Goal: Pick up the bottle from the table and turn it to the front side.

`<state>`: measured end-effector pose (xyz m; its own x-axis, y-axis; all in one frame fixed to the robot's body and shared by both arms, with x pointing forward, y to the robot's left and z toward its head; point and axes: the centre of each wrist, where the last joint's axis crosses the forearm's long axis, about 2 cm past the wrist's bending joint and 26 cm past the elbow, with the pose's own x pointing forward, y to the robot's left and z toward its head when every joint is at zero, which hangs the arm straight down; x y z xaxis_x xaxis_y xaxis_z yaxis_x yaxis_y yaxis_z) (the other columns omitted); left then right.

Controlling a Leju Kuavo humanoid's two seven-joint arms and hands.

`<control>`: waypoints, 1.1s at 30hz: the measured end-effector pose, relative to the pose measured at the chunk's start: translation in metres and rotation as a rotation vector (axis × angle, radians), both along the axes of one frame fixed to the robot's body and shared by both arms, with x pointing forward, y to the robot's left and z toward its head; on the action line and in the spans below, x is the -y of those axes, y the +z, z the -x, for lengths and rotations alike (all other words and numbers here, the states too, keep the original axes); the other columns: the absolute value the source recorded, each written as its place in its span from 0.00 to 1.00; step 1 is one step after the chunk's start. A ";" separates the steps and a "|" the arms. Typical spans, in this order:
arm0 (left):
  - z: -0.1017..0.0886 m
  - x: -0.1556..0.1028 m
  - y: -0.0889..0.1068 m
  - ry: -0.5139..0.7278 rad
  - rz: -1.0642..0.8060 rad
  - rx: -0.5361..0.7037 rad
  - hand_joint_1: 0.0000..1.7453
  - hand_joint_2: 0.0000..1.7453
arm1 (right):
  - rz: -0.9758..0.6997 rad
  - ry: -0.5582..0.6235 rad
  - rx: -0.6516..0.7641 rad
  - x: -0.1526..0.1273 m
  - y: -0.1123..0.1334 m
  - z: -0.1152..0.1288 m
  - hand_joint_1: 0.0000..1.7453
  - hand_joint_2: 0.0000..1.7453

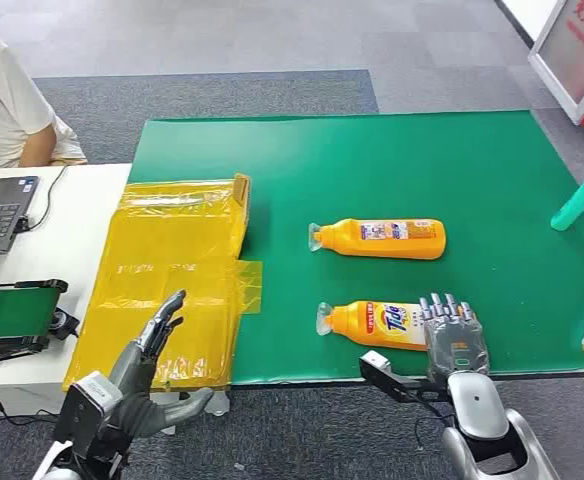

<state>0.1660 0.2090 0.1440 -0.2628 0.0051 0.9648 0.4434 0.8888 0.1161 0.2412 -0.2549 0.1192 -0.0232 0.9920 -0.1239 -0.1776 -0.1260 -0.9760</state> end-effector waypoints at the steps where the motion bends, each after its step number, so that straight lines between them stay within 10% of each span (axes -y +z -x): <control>1: 0.000 0.000 0.000 -0.005 -0.001 0.002 0.00 1.00 | 0.003 0.000 -0.002 0.001 -0.001 0.000 0.00 1.00; 21: 0.006 0.004 -0.003 -0.128 0.071 -0.007 0.00 1.00 | 0.035 -0.001 -0.108 0.024 -0.029 -0.052 0.00 1.00; 25: 0.006 0.005 -0.004 -0.126 0.076 -0.020 0.00 1.00 | 0.027 0.001 -0.116 0.021 -0.031 -0.059 0.97 1.00; 33: 0.005 0.004 -0.006 -0.116 0.073 -0.025 0.00 1.00 | 0.013 0.019 -0.116 0.018 -0.035 -0.064 1.00 1.00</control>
